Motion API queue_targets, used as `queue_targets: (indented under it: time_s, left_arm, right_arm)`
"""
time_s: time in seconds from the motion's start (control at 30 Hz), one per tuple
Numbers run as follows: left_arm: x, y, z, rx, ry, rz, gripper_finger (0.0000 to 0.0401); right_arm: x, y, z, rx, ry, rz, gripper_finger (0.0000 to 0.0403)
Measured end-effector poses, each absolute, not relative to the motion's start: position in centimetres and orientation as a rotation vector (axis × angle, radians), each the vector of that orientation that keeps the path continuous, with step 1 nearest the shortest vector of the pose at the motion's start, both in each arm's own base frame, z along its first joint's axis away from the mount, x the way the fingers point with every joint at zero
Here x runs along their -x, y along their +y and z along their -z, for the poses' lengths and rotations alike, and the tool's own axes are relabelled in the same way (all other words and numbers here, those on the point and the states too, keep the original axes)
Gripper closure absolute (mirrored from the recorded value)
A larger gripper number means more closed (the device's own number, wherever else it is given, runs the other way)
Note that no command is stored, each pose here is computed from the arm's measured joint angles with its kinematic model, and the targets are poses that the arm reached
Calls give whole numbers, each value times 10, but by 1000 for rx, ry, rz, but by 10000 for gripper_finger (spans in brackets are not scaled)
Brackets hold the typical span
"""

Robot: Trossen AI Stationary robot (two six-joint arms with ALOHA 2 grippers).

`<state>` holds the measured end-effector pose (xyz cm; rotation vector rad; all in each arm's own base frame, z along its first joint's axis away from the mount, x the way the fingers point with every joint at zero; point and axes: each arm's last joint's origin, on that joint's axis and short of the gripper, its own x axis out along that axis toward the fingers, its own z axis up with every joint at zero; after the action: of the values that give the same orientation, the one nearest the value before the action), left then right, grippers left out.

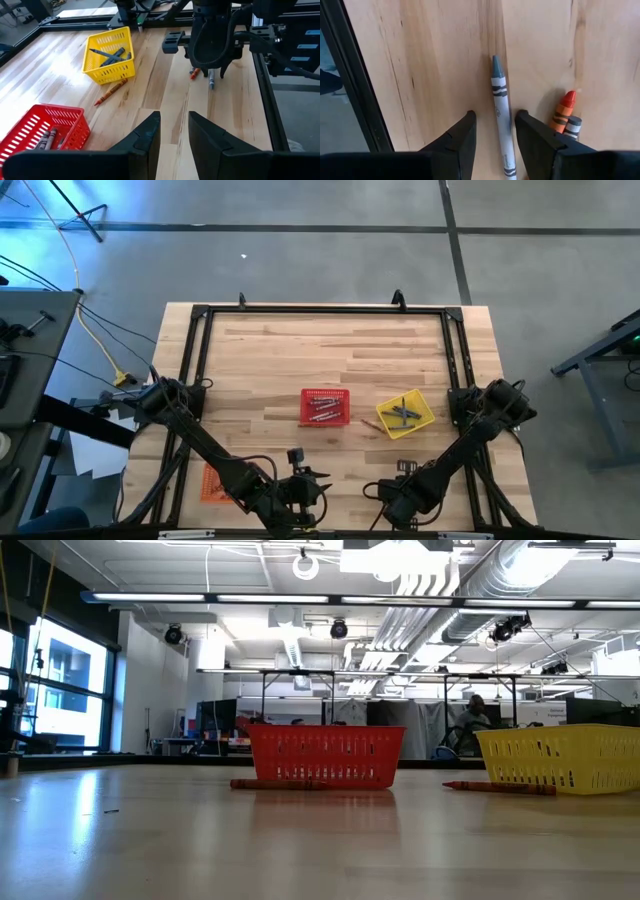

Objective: Sort crayons
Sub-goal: Put the gray crayon into the red bin

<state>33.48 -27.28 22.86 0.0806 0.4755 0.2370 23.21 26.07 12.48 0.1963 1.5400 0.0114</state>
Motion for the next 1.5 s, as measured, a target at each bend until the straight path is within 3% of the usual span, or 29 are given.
queue_targets:
  time_s: [0.23,0.53,1.0,1.27,1.5]
  left_arm:
    - [-335,-273,-229,-80,475,-237,315]
    - [-335,-273,-229,-80,475,-237,315]
    - [-335,-273,-228,-79,475,-237,315]
    - [-335,-273,-228,-77,479,-231,315]
    - [-335,-274,-228,-68,497,-199,315]
  right_arm:
    - [-232,260,-124,-199,1541,-2,299]
    - [-231,259,-124,-256,1533,86,394]
    - [-241,269,-148,-214,1563,104,400]
    - [-254,281,-202,-146,1503,71,400]
    - [-255,282,-264,-7,1294,210,400]
